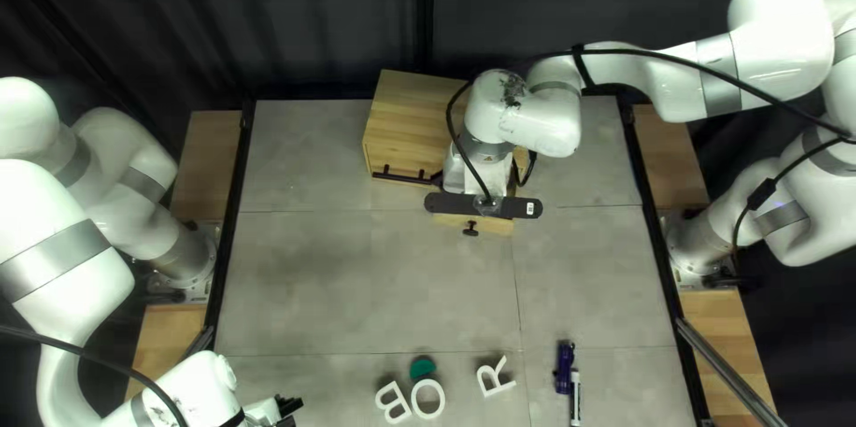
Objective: Open drawers and place objects into drawer and close
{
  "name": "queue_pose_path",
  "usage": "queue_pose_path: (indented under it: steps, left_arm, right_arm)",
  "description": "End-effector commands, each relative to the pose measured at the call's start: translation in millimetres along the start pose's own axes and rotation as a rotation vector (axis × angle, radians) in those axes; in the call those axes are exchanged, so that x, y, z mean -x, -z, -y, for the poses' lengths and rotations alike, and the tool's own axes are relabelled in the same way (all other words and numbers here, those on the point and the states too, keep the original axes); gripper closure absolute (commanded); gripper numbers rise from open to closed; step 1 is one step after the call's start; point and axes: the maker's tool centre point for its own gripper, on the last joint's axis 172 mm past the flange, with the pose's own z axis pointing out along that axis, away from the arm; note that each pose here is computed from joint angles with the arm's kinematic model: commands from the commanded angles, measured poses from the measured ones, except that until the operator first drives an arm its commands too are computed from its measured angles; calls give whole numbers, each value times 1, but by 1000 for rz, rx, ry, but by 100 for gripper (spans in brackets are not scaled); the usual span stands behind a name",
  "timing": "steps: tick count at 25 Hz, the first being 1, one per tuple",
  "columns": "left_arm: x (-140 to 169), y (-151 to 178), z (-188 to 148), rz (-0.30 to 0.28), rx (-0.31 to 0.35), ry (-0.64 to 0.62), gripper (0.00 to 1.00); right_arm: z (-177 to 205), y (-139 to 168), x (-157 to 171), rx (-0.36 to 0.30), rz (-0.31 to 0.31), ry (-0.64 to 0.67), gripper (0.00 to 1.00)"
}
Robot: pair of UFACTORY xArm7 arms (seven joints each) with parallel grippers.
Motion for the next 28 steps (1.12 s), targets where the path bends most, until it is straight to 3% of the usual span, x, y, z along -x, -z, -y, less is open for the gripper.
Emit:
queue_pose_path:
  steps: [1, 26, 27, 28]
  left_arm:
    - [0, 0, 0, 0, 0, 0, 0]
    - [0, 0, 0, 0, 0, 0, 0]
    - [0, 0, 0, 0, 0, 0, 0]
    - [0, 0, 0, 0, 0, 0, 0]
  right_arm:
    - [0, -2, 2, -5, 7, 6, 100]
    - [3, -8, 24, -23, 84, 3, 100]
    - [2, -9, 25, -23, 86, 1, 85]
    - [2, -9, 26, -23, 87, 1, 28]
